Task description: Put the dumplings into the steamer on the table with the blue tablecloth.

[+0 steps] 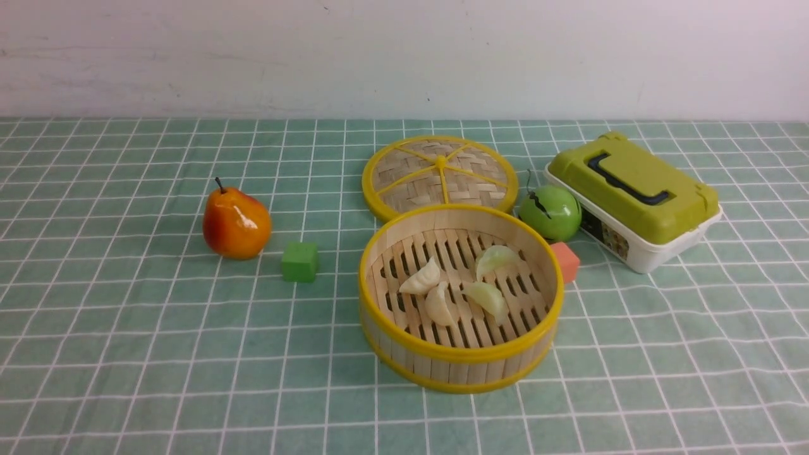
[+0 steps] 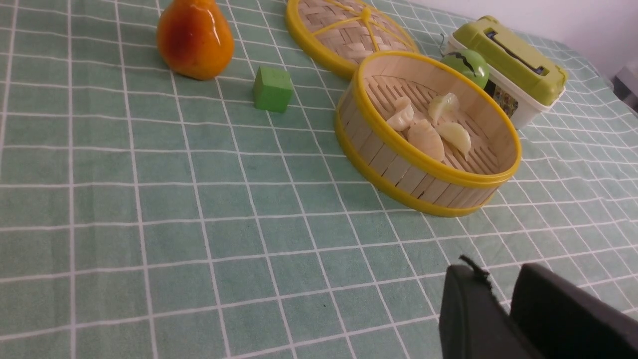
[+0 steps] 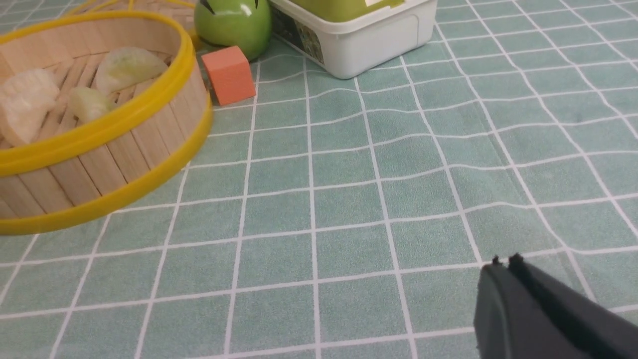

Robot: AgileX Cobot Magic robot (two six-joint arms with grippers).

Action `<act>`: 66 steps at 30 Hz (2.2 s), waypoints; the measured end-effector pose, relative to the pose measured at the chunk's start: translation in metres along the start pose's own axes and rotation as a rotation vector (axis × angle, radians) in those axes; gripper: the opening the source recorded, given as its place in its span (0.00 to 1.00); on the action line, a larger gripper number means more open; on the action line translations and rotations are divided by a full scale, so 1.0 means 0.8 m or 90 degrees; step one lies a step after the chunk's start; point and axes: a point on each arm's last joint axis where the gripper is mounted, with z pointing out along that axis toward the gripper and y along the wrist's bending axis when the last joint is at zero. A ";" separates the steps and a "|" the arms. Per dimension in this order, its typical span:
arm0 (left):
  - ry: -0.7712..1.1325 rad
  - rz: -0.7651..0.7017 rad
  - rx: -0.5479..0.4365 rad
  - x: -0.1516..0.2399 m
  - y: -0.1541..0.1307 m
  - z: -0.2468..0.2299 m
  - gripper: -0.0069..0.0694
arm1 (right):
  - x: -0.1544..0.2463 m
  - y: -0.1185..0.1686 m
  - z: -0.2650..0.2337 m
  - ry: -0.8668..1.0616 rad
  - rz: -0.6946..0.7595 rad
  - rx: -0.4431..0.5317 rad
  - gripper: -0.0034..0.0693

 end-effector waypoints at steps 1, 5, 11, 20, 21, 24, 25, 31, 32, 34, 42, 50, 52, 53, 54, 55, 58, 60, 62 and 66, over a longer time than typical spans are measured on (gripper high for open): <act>0.000 0.000 0.000 0.000 0.000 0.000 0.26 | 0.000 0.000 0.000 0.000 0.000 0.000 0.02; 0.000 0.000 0.000 0.000 0.000 0.000 0.27 | 0.000 0.000 0.000 0.000 0.000 0.000 0.03; 0.000 0.000 0.000 0.000 0.000 0.000 0.28 | 0.000 0.000 0.000 0.001 0.000 0.000 0.03; 0.003 -0.001 0.001 0.002 0.000 0.002 0.29 | 0.000 0.000 0.000 0.001 0.000 0.000 0.04; 0.011 -0.001 -0.002 0.007 0.002 0.006 0.29 | 0.000 0.000 0.000 0.001 0.000 0.000 0.04; 0.016 -0.005 -0.004 0.018 0.006 0.016 0.29 | 0.000 0.000 0.000 0.001 0.000 0.000 0.05; 0.005 -0.008 0.000 0.021 0.008 0.018 0.29 | 0.000 0.000 0.000 0.001 0.000 0.000 0.05; -0.141 -0.023 0.014 0.031 0.013 0.040 0.12 | 0.000 0.000 0.000 0.001 0.000 0.000 0.06; -0.172 -0.027 -0.007 0.039 0.019 0.049 0.07 | 0.000 0.000 0.000 0.001 0.000 0.000 0.06; -0.204 -0.040 -0.041 0.047 0.027 0.057 0.07 | 0.000 0.000 0.000 0.001 0.000 0.000 0.06; -0.187 -0.058 -0.199 0.098 0.068 0.082 0.07 | 0.000 0.000 0.000 0.001 0.000 0.000 0.07; -0.192 0.007 -0.251 0.103 0.073 0.078 0.07 | 0.000 0.000 0.000 0.001 0.000 0.000 0.08; -0.183 0.004 -0.264 0.105 0.074 0.079 0.07 | 0.000 0.000 0.000 0.001 0.000 0.000 0.08; -0.173 0.002 -0.271 0.107 0.075 0.079 0.07 | 0.000 0.000 0.000 0.001 0.000 0.000 0.09; -0.166 0.000 -0.276 0.108 0.076 0.079 0.07 | 0.000 0.000 0.000 0.001 0.000 0.000 0.09; -0.161 -0.001 -0.281 0.109 0.077 0.079 0.07 | 0.000 0.000 0.000 0.001 0.000 0.000 0.09; -0.139 -0.008 -0.293 0.113 0.079 0.079 0.07 | 0.000 0.000 0.000 0.001 0.000 0.000 0.09; -0.123 -0.001 -0.299 0.116 0.079 0.079 0.07 | 0.000 0.000 0.000 0.001 0.000 0.000 0.09; -0.108 0.024 -0.304 0.118 0.080 0.080 0.07 | 0.000 0.000 0.000 0.001 0.000 0.000 0.10; -0.098 0.062 -0.308 0.118 0.080 0.080 0.07 | 0.000 0.000 0.000 0.001 0.000 0.000 0.10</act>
